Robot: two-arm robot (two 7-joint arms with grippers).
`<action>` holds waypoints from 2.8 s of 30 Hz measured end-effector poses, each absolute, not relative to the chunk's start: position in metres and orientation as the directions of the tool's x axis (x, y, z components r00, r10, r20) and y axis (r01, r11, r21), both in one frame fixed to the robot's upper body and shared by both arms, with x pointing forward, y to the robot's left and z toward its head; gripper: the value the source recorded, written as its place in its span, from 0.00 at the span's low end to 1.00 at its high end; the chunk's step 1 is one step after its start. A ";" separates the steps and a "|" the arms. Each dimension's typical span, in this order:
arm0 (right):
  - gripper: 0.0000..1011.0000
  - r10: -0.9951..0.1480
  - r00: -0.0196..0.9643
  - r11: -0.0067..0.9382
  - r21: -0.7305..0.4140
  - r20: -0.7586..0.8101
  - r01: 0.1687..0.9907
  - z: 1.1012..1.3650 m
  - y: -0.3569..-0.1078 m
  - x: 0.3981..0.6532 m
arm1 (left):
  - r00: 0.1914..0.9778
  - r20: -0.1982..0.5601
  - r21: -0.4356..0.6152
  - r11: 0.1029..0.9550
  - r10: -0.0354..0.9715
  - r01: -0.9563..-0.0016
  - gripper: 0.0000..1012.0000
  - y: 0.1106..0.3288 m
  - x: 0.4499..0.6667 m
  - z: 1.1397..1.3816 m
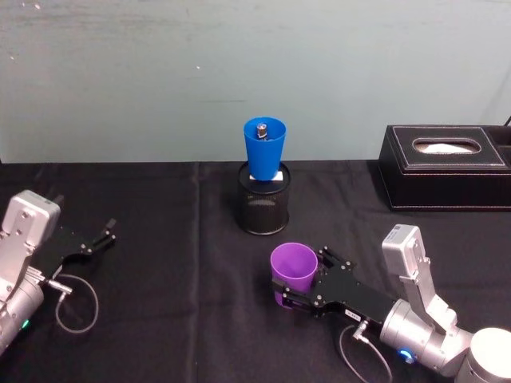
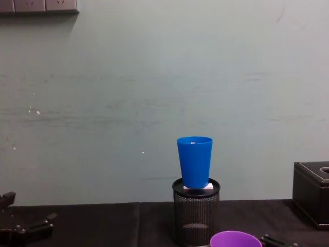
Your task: Pick up one cup with a gripper and tap it against the other cup.
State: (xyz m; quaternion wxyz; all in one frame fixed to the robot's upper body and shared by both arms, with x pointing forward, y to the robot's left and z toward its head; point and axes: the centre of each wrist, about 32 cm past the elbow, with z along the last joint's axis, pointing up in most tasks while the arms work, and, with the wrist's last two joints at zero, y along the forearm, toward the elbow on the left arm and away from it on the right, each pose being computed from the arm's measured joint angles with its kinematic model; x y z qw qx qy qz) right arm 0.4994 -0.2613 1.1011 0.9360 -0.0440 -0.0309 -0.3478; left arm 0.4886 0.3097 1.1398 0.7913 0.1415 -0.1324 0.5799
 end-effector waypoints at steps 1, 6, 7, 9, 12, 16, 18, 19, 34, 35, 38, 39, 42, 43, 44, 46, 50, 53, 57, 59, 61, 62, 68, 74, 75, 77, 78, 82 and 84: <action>0.91 -0.648 0.756 0.754 -0.061 0.089 0.654 1.101 -0.261 0.499 | 0.292 0.374 0.070 0.287 0.880 -0.955 0.99 0.310 0.489 1.140; 0.81 -0.648 0.756 0.754 -0.061 0.088 0.654 1.101 -0.261 0.499 | 0.292 0.374 0.070 0.287 0.880 -0.955 0.99 0.310 0.489 1.140; 0.78 -0.648 0.756 0.754 -0.060 0.088 0.654 1.101 -0.261 0.499 | 0.292 0.374 0.070 0.287 0.880 -0.955 0.99 0.310 0.489 1.140; 0.77 -0.648 0.756 0.755 -0.060 0.087 0.653 1.101 -0.261 0.499 | 0.292 0.374 0.070 0.287 0.880 -0.955 0.99 0.310 0.489 1.140; 0.75 -0.648 0.757 0.755 -0.060 0.087 0.653 1.101 -0.261 0.499 | 0.292 0.374 0.070 0.287 0.880 -0.955 0.99 0.310 0.489 1.140; 0.73 -0.648 0.757 0.755 -0.060 0.087 0.653 1.101 -0.261 0.499 | 0.292 0.374 0.070 0.287 0.880 -0.955 0.99 0.310 0.489 1.140; 0.73 -0.648 0.757 0.755 -0.060 0.086 0.653 1.101 -0.261 0.499 | 0.292 0.374 0.070 0.287 0.880 -0.955 0.99 0.310 0.489 1.140; 0.72 -0.647 0.757 0.755 -0.061 0.087 0.653 1.102 -0.261 0.499 | 0.292 0.374 0.070 0.287 0.880 -0.955 0.99 0.310 0.489 1.140; 0.71 -0.628 0.771 0.771 -0.054 0.102 0.635 1.175 -0.255 0.511 | 0.292 0.374 0.070 0.287 0.880 -0.955 0.99 0.310 0.489 1.140; 0.71 -0.625 0.774 0.774 -0.053 0.102 0.631 1.185 -0.254 0.513 | 0.292 0.374 0.070 0.287 0.880 -0.955 0.99 0.310 0.489 1.140; 0.71 -0.619 0.779 0.779 -0.050 0.103 0.626 1.197 -0.253 0.515 | 0.292 0.374 0.070 0.287 0.880 -0.955 0.99 0.310 0.489 1.140; 0.72 -0.617 0.780 0.780 -0.049 0.105 0.624 1.204 -0.252 0.516 | 0.292 0.374 0.070 0.287 0.880 -0.955 0.99 0.310 0.489 1.140; 0.71 -0.615 0.781 0.781 -0.049 0.110 0.622 1.216 -0.251 0.518 | 0.292 0.374 0.070 0.287 0.880 -0.955 0.99 0.310 0.489 1.140; 0.71 -0.615 0.781 0.781 -0.051 0.112 0.622 1.218 -0.251 0.519 | 0.292 0.374 0.070 0.287 0.880 -0.955 0.99 0.310 0.489 1.140; 0.71 -0.615 0.780 0.781 -0.053 0.115 0.623 1.221 -0.250 0.520 | 0.292 0.374 0.070 0.287 0.880 -0.955 0.99 0.310 0.489 1.140; 0.72 -0.615 0.779 0.780 -0.054 0.119 0.624 1.225 -0.249 0.521 | 0.292 0.374 0.070 0.287 0.880 -0.955 0.99 0.310 0.489 1.140; 0.71 -0.615 0.778 0.778 -0.064 0.125 0.625 1.230 -0.246 0.523 | 0.292 0.374 0.070 0.287 0.880 -0.955 0.99 0.310 0.489 1.140; 0.71 -0.616 0.778 0.777 -0.069 0.126 0.626 1.231 -0.245 0.523 | 0.292 0.374 0.070 0.287 0.880 -0.955 0.99 0.310 0.489 1.140; 0.72 -0.616 0.778 0.777 -0.067 0.125 0.626 1.231 -0.245 0.523 | 0.292 0.374 0.070 0.287 0.880 -0.955 0.99 0.310 0.489 1.140; 0.71 -0.616 0.778 0.777 -0.067 0.125 0.626 1.231 -0.245 0.523 | 0.292 0.374 0.070 0.287 0.880 -0.955 0.99 0.310 0.489 1.140; 0.71 -0.616 0.777 0.777 -0.067 0.125 0.626 1.230 -0.246 0.523 | 0.292 0.374 0.070 0.287 0.880 -0.955 0.99 0.310 0.489 1.140; 0.71 -0.617 0.777 0.777 -0.066 0.125 0.627 1.230 -0.246 0.523 | 0.292 0.374 0.070 0.287 0.880 -0.955 0.99 0.310 0.489 1.140; 0.71 -0.616 0.777 0.777 -0.065 0.125 0.626 1.230 -0.246 0.523 | 0.292 0.374 0.070 0.287 0.880 -0.955 0.99 0.310 0.489 1.140; 0.71 -0.616 0.778 0.777 -0.064 0.126 0.626 1.229 -0.246 0.522 | 0.292 0.374 0.070 0.287 0.880 -0.955 0.99 0.310 0.489 1.140; 0.71 -0.616 0.778 0.777 -0.064 0.126 0.626 1.229 -0.246 0.522 | 0.292 0.374 0.070 0.287 0.880 -0.955 0.99 0.310 0.489 1.140; 0.71 -0.616 0.778 0.777 -0.064 0.126 0.626 1.229 -0.246 0.522 | 0.292 0.374 0.070 0.287 0.880 -0.955 0.99 0.310 0.489 1.140; 0.71 -0.616 0.778 0.777 -0.064 0.126 0.626 1.229 -0.246 0.522 | 0.292 0.374 0.070 0.287 0.880 -0.955 0.99 0.310 0.489 1.140; 0.72 -0.616 0.778 0.777 -0.064 0.125 0.626 1.229 -0.246 0.522 | 0.292 0.374 0.070 0.287 0.880 -0.955 0.99 0.310 0.489 1.140; 0.71 -0.616 0.778 0.777 -0.063 0.125 0.626 1.229 -0.246 0.522 | 0.292 0.374 0.070 0.287 0.880 -0.955 0.99 0.310 0.489 1.140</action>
